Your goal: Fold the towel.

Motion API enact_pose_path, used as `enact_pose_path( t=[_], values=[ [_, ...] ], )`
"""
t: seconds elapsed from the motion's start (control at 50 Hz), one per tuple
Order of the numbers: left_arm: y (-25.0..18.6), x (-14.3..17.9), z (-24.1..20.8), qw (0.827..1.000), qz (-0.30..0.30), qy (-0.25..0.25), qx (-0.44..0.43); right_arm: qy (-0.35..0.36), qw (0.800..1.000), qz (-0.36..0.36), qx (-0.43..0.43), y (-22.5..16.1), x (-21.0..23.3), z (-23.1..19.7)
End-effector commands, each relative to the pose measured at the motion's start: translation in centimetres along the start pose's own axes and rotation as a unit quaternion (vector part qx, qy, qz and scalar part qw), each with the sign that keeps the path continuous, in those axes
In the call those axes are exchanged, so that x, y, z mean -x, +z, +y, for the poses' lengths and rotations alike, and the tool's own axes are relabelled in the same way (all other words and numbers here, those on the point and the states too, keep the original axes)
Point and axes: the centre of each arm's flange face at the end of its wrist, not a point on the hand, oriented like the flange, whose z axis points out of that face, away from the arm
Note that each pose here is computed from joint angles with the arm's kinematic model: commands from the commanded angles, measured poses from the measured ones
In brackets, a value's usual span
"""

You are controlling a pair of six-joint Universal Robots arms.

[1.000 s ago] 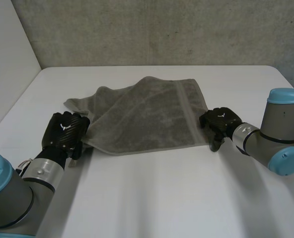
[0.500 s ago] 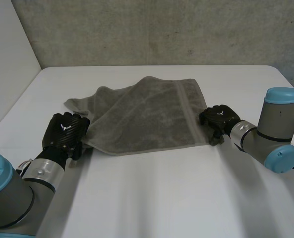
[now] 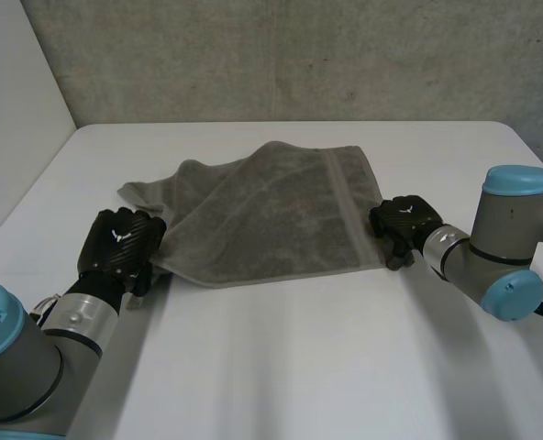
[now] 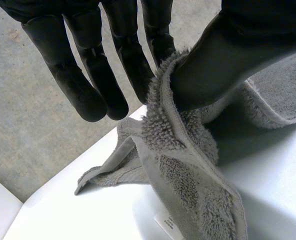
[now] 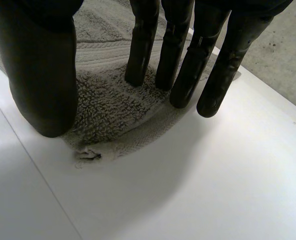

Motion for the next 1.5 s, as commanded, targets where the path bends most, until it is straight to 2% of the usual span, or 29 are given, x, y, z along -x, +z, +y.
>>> enact_pose_path(
  t=[0.02,1.5],
  values=[
    [-0.01,0.01,0.02,1.0,0.0,0.0,0.0,0.013,1.0,-0.001,-0.001,0.04,0.04,0.05],
    [-0.06,-0.11,-0.07,1.0,0.002,0.001,-0.001,0.027,0.999,0.015,-0.011,0.17,-0.44,-0.51]
  ],
)
